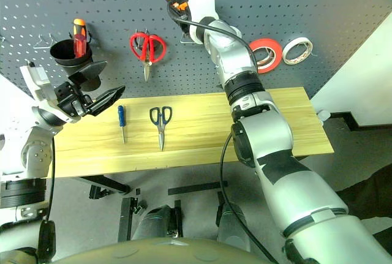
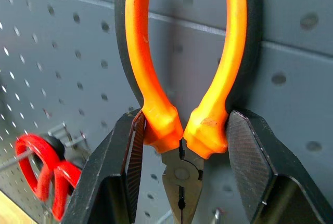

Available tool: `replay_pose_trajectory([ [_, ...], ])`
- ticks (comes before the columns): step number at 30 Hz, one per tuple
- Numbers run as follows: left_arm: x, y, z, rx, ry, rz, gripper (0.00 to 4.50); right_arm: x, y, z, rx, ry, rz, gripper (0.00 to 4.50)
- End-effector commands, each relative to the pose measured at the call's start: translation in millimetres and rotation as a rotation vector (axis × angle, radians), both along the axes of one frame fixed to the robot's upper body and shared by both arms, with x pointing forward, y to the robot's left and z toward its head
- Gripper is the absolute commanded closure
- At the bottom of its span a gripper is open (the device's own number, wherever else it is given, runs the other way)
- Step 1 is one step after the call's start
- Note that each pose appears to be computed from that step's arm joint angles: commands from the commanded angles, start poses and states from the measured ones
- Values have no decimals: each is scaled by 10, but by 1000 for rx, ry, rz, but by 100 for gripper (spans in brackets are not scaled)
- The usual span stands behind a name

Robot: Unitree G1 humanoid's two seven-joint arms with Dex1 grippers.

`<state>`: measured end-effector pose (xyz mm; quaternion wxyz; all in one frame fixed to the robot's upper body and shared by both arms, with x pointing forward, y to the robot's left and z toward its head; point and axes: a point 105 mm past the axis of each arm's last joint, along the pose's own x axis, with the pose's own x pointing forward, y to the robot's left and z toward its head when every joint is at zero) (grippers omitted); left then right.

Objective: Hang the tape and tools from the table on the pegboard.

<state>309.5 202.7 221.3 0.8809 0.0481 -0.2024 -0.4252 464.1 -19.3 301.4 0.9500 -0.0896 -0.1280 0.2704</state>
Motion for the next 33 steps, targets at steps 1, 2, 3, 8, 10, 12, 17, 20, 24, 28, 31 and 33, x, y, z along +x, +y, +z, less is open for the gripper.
replay_pose_trajectory([
  [1, -58, 9, 82, 25, -44, 8, 0, -25, -46, 215, 15, -58, -12, 244],
  [2, -57, 8, 77, 26, -43, 8, 0, -27, -45, 205, 15, -52, -4, 212],
  [3, -55, 8, 75, 26, -42, 8, 0, -35, -33, 190, 17, -42, 15, 176],
  [8, -26, -6, 75, 24, -40, 2, 0, -39, -66, 245, 33, -48, 6, 28],
  [10, -16, -11, 74, 25, -38, 0, 0, -55, -103, 330, 53, -66, 3, 2],
  [12, -9, -14, 72, 26, -37, -2, 0, -79, -144, 419, 72, -85, 3, 2],
  [17, -8, -31, 33, 30, -22, -3, 0, -206, -286, 653, 100, -154, 14, 2],
  [20, -28, -59, -29, 33, 3, -8, 0, -294, -429, 745, 91, -186, 12, 2],
  [24, -14, -86, -188, 69, 81, 37, 0, -468, -557, 656, 40, -116, 122, 2],
  [28, 47, -168, -402, 126, 200, 115, 0, -715, -640, 322, -35, 19, 314, 2],
  [31, 98, -238, -510, 131, 266, 195, 0, -950, -684, 5, -139, 105, 457, 2],
  [33, 146, -285, -555, 97, 325, 241, 0, -1106, -730, -244, -221, 174, 545, 2],
])
